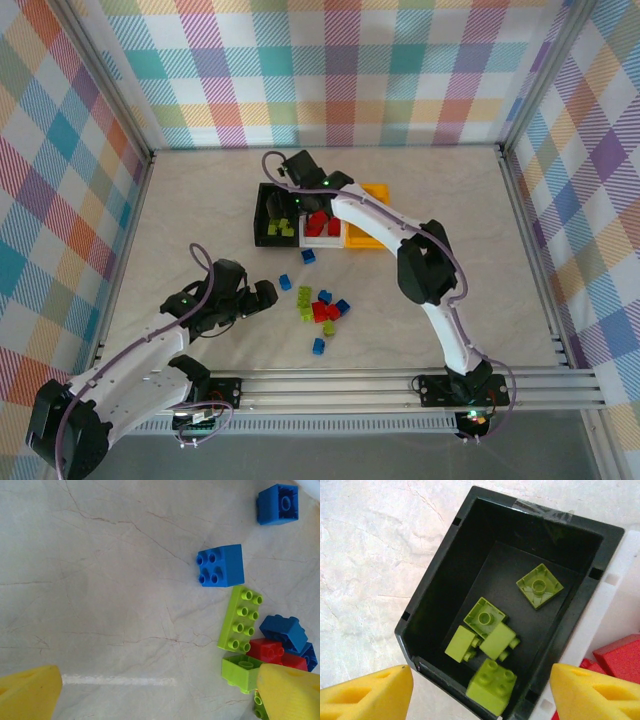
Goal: Sort the legos into containers by color
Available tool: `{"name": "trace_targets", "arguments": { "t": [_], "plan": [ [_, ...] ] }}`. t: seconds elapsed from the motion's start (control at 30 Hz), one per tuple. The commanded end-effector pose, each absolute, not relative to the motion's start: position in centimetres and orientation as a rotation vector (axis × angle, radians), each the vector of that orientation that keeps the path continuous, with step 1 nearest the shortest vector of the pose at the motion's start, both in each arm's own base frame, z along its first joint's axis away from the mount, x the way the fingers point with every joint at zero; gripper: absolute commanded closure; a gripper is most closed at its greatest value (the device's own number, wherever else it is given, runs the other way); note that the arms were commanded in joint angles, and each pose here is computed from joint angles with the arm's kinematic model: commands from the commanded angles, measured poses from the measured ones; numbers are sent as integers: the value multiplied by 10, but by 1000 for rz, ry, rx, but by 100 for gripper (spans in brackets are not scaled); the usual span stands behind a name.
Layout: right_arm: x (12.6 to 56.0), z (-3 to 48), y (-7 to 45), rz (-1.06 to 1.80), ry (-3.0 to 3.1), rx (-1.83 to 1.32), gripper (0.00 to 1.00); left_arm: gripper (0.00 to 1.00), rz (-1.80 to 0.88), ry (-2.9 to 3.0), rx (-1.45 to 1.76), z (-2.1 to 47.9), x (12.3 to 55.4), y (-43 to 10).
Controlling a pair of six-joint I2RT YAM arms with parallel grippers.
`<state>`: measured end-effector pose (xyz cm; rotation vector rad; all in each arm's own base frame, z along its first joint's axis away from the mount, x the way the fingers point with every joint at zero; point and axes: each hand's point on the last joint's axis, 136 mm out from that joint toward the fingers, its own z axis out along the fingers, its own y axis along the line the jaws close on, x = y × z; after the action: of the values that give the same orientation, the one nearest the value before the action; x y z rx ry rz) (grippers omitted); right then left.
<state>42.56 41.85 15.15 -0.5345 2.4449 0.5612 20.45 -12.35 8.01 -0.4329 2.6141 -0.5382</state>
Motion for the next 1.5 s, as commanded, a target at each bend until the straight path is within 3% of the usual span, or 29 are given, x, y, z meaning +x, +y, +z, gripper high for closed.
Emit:
{"name": "trace_targets", "arguments": {
  "t": [0.0,0.23,0.47,0.63,0.8,0.97,1.47],
  "plan": [
    [409,198,407,585,2358,-541,27,0,-575,2611,-390,91,209,-131],
    [350,179,339,556,2403,-427,27,2,-616,2636,-278,93,217,-157],
    [287,143,265,502,2477,-304,28,13,-525,2698,-166,75,234,-181],
    [263,138,238,488,2490,-249,28,16,-468,2675,-157,71,262,-191],
    [256,142,223,476,2472,-215,28,32,-377,2713,-189,51,287,-191],
    [252,150,213,479,2448,-192,28,40,-300,2738,-181,38,295,-189],
    [254,161,195,477,2401,-122,28,80,-272,2732,-152,50,296,-190]
  ]
}}
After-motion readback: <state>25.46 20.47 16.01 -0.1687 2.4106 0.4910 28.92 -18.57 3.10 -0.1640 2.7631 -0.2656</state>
